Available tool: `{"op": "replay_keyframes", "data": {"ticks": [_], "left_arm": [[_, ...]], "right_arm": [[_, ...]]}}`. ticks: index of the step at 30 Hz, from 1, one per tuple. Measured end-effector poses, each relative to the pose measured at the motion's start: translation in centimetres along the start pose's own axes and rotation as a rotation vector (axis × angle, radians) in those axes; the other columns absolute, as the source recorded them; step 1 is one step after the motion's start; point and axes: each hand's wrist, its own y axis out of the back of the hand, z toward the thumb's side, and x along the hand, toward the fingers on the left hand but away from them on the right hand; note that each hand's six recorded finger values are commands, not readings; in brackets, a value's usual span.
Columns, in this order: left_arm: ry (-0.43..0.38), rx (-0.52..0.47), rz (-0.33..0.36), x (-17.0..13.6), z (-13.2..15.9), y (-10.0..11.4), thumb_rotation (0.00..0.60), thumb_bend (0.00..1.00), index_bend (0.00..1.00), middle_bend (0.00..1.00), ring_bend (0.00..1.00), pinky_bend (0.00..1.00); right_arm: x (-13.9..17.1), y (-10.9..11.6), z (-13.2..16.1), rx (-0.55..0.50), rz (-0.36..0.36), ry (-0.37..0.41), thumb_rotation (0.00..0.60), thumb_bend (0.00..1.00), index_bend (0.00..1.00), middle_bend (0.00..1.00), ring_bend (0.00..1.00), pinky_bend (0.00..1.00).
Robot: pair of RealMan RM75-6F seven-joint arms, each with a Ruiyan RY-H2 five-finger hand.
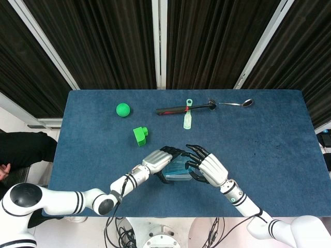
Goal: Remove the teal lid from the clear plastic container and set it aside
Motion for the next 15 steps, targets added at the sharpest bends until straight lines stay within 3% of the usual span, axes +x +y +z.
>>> {"op": "replay_keyframes", "data": {"ticks": [8,15], "left_arm": [[-0.009,-0.003,0.016,-0.3,-0.06,0.18,0.6,0.09,0.02,0.01,0.0,0.03],[-0.016,-0.02,0.041,-0.59,-0.04,0.54,0.6,0.07,0.01,0.0,0.0,0.0]], "right_arm": [[0.14,-0.48,0.11,0.005,0.017,0.001,0.6,0.62,0.69,0.29,0.12,0.2],[0.08,-0.05,0.15,0.012,-0.017,-0.002,0.6,0.63,0.81,0.33,0.13,0.21]]}}
